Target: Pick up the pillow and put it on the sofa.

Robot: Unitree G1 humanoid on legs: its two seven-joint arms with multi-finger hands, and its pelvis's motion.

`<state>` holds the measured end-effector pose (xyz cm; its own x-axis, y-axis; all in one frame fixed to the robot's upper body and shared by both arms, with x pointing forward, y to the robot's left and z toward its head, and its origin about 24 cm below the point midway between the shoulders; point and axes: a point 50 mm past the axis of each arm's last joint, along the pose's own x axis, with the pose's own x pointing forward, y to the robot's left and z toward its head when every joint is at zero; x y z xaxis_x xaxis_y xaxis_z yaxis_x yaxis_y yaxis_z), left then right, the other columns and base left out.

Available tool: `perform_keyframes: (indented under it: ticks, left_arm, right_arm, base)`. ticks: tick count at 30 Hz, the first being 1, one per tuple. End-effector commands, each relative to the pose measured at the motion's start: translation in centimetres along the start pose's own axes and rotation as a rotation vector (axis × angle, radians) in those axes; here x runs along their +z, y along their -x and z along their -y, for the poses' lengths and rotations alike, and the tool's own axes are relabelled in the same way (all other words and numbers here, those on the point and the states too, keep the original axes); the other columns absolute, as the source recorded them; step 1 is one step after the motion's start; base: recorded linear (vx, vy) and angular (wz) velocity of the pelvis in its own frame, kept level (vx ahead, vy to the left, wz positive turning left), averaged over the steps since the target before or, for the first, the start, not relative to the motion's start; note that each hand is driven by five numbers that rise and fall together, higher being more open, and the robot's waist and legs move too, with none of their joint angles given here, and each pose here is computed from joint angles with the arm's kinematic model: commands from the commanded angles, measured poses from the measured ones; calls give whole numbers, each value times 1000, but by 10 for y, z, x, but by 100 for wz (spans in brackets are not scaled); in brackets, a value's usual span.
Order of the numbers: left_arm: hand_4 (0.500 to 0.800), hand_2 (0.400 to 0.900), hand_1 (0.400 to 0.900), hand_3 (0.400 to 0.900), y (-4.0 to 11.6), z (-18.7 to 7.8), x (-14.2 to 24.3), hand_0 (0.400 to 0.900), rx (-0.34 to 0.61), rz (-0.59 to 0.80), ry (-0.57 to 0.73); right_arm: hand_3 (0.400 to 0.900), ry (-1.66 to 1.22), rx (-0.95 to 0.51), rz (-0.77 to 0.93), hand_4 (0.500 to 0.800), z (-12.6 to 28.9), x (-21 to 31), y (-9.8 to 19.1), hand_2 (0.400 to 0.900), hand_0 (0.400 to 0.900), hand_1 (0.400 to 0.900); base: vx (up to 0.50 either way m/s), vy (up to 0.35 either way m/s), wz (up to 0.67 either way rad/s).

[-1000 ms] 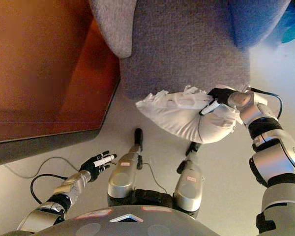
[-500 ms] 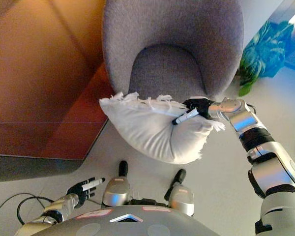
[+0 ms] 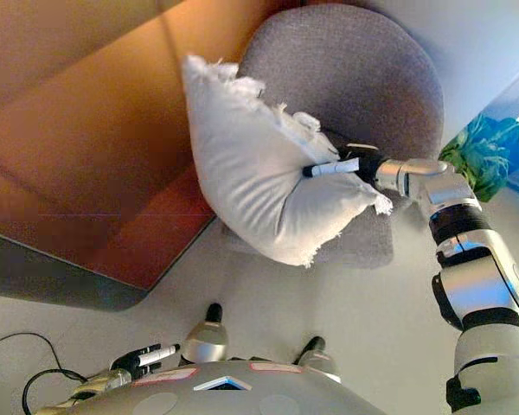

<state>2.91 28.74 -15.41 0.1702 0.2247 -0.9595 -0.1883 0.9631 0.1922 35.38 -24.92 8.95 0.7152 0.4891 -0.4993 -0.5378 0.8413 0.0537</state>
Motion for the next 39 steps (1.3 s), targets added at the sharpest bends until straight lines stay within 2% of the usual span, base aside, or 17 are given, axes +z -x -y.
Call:
perform_keyframes:
  ticks: [1,8,15,17,18,22,27,39]
  left_arm:
    - [800,900,900,900,5,-23,-19,900,79,-85,-123]
    - [800,900,900,900,3,-22,-5,900,64,-18,-140]
    - [800,900,900,900,0,-2,46,900,-27,173,-40]
    - [800,900,900,900,0,3,53,900,-48,196,-8]
    - [800,900,900,900,0,7,56,900,-66,208,17]
    - [800,900,900,900,0,10,55,900,-90,217,41]
    - [800,900,900,900,1,5,59,900,-95,211,76]
    - [800,900,900,900,3,4,68,900,-135,231,82]
  right_arm:
    - [400,-85,-55,505,500,17,118,34,400,400,400]
    - [400,-192,-273,583,500,45,124,61,400,400,400]
    - [400,-129,-431,675,500,62,151,102,400,400,400]
    - [400,-118,-532,664,500,69,155,114,400,400,400]
    - [900,-115,-661,632,800,76,154,122,900,900,900]
    - [900,-84,-796,602,800,84,158,142,900,900,900]
    - [900,-5,-869,580,800,83,171,154,900,900,900]
    - [900,13,-946,568,800,89,175,182,900,900,900]
  base:
    - [97,-3,15]
    - [-41,-40,13]
    - [-278,-4,2]
    - [-175,65,-7]
    - [-162,75,-11]
    - [-135,33,-8]
    - [-117,32,-18]
    - [-31,3,-11]
